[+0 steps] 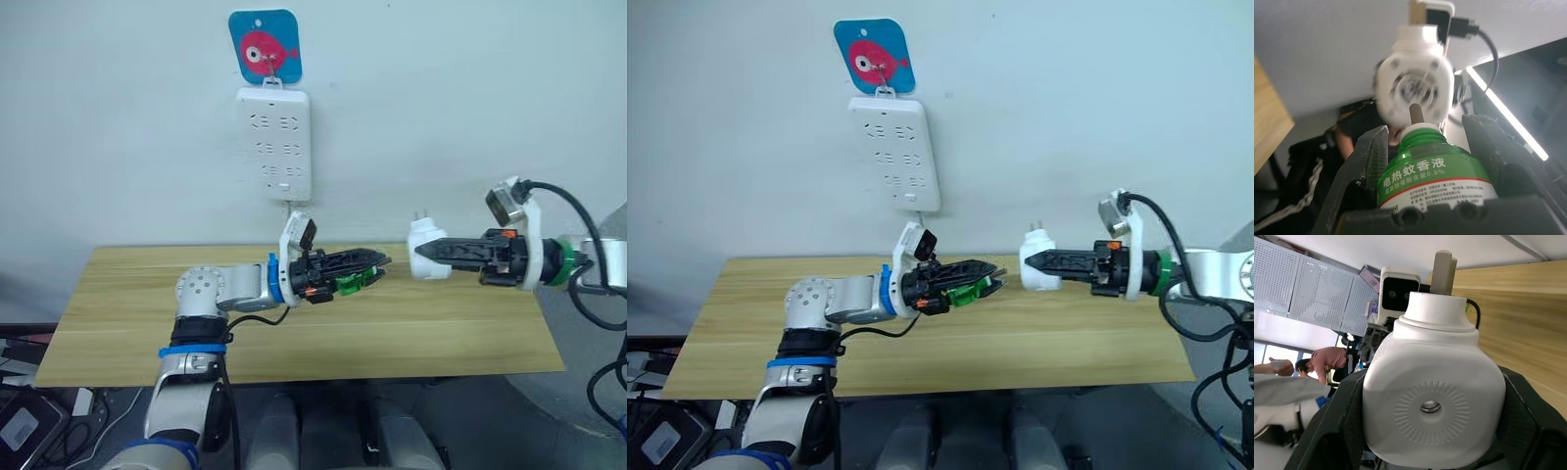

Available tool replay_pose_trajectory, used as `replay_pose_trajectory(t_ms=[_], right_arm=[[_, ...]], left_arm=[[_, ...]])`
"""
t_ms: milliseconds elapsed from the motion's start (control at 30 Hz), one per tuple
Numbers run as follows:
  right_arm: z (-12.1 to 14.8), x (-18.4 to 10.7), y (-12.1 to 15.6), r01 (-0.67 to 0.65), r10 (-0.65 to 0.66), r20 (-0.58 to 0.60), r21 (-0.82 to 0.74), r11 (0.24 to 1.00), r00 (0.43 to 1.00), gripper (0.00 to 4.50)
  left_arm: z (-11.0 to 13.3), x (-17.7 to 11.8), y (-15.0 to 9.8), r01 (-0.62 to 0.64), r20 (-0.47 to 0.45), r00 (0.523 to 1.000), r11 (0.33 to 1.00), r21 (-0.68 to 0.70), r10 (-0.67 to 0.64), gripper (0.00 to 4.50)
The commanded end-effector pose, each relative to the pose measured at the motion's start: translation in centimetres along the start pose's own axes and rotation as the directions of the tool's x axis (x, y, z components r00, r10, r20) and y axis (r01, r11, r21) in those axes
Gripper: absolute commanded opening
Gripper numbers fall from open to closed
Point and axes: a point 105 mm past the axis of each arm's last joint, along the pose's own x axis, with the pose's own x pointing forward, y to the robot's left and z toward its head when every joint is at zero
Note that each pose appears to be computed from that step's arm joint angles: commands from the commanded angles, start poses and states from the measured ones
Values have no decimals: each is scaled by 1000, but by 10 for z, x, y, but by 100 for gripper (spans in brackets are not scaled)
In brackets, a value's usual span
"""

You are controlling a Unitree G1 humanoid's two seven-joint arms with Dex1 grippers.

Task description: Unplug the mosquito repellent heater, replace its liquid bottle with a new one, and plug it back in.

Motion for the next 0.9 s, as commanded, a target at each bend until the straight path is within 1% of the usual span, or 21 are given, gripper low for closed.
replay_pose_trajectory(t_ms=[33, 67, 100, 133, 167, 200, 233, 267, 300, 367, 467, 567, 667, 767, 900], right_arm=[[6, -11, 12, -23, 23, 14, -25, 999, 1000, 304], [6, -13, 5, 22, -21, 21, -22, 1000, 1000, 304], [3, -15, -11, 122, -122, 14, -33, 992, 992, 304], [-1, -18, -31, 247, -247, 4, -56, 968, 969, 304], [-3, -21, -44, 325, -327, -4, -78, 942, 945, 304], [-8, -27, -72, 475, -481, -16, -123, 871, 877, 304], [-12, -36, -95, 591, -600, -16, -155, 792, 800, 304], [-16, -45, -117, 679, -694, -18, -187, 710, 720, 304], [-20, -51, -131, 727, -749, -24, -226, 649, 662, 304], [-24, -61, -154, 782, -819, -25, -279, 557, 574, 304], [-30, -71, -177, 812, -871, -35, -345, 472, 491, 304], [-36, -78, -195, 825, -895, -59, -365, 431, 442, 304], [-41, -83, -208, 838, -906, -85, -353, 416, 414, 304], [-47, -83, -215, 843, -902, -116, -324, 430, 416, 304], [-49, -82, -217, 840, -895, -134, -310, 446, 426, 304]], left_arm=[[-5, -1, -13, 52, -40, 998, 998, 33, -51, 226], [-6, -3, -14, 51, -43, 998, 998, 40, -49, 226], [-5, -5, -15, 49, -42, 998, 998, 48, -47, 226], [-4, -7, -16, 44, -40, 998, 997, 58, -41, 226], [-4, -8, -17, 40, -38, 999, 997, 65, -37, 226], [-5, -10, -17, 37, -41, 999, 997, 70, -35, 226], [-5, -11, -17, 35, -43, 999, 997, 71, -32, 226], [-7, -11, -17, 33, -48, 998, 997, 73, -30, 226], [-8, -12, -17, 33, -53, 998, 997, 75, -29, 226], [-9, -11, -17, 33, -56, 998, 996, 77, -29, 226], [-10, -11, -17, 34, -58, 998, 996, 82, -29, 226], [-12, -11, -17, 34, -58, 998, 996, 84, -29, 226], [-14, -13, -17, 32, -58, 998, 996, 87, -27, 226], [-15, -14, -17, 29, -54, 998, 995, 91, -24, 226], [-17, -16, -16, 23, -50, 999, 995, 92, -19, 226]])
